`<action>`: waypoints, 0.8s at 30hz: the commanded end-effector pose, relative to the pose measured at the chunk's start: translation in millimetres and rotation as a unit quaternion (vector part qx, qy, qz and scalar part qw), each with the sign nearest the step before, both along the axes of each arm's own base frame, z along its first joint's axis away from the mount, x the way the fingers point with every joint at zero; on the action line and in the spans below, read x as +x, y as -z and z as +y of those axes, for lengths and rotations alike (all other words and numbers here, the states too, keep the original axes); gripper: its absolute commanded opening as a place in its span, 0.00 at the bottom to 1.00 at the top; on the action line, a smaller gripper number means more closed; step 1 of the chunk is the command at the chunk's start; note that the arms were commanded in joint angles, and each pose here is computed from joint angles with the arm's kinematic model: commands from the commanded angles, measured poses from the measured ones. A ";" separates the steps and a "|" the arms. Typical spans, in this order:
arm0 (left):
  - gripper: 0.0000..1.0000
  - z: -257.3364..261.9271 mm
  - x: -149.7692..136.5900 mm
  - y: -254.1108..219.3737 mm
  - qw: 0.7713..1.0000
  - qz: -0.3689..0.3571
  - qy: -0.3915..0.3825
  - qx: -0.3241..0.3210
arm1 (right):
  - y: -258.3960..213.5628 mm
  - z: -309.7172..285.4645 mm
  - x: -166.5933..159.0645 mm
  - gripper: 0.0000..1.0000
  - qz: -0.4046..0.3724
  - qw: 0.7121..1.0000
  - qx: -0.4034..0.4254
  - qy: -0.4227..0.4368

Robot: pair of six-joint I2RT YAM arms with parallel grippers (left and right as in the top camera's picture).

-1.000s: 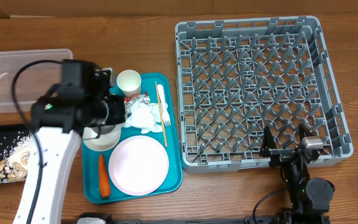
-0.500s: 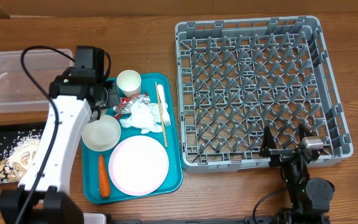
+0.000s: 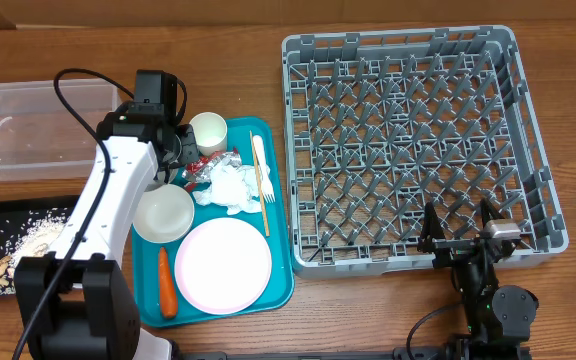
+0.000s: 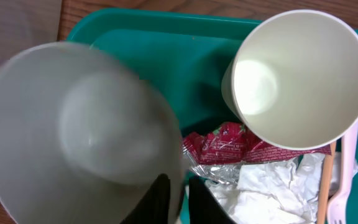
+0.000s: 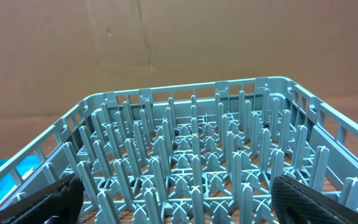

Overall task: Sort waste into correct bins and load items into the dishwasher rack
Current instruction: 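Carry the emptied bowl back and set it on the teal tray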

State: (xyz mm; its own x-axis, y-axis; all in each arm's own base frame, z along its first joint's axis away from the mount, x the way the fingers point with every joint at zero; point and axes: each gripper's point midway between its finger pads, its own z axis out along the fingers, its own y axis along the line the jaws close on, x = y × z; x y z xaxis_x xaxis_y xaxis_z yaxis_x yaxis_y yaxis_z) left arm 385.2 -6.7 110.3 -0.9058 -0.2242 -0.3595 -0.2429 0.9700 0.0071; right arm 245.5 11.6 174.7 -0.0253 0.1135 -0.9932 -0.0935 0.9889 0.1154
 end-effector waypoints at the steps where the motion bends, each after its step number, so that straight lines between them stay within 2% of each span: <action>1: 0.37 4.8 3.7 2.0 1.000 0.001 -0.008 0.008 | 2.1 -3.4 0.3 1.00 -0.001 1.000 -0.004 0.008; 2: 0.43 4.9 3.8 2.6 1.000 0.002 -0.007 0.009 | 2.1 -3.4 0.3 1.00 -0.001 1.000 -0.003 0.008; 7: 0.37 4.7 5.1 1.7 1.000 -0.001 -0.005 0.010 | 2.1 -3.4 0.3 1.00 -0.001 1.000 -0.004 0.008; 11: 0.36 4.1 5.9 -3.7 1.000 -0.003 -0.005 0.007 | 2.1 -3.4 0.3 1.00 -0.001 1.000 -0.004 0.008; 15: 0.32 -6.4 0.4 -33.7 1.000 0.000 0.006 -0.021 | 2.1 -3.4 0.3 1.00 -0.001 1.000 -0.004 0.008; 18: 0.43 -12.8 -9.4 -62.9 0.999 0.006 0.013 -0.041 | 2.1 -3.4 0.3 1.00 -0.001 1.000 -0.004 0.008; 23: 0.75 -11.1 -42.1 -98.3 0.998 0.035 -0.012 -0.049 | 2.1 -3.4 0.3 1.00 -0.001 1.000 -0.004 0.008; 24: 0.78 -10.3 -48.6 -101.5 0.998 0.039 -0.017 -0.049 | 2.1 -3.4 0.3 1.00 -0.001 1.000 -0.004 0.008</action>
State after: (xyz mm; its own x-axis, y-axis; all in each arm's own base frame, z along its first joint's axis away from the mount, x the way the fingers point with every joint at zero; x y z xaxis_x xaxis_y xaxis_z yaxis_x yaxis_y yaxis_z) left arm 347.3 -15.8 179.0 -0.9448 -0.2421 -0.2209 -0.2436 0.9697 -0.0208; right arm 245.5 11.5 174.7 -0.0253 0.1139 -0.9932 -0.0931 0.9889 0.1158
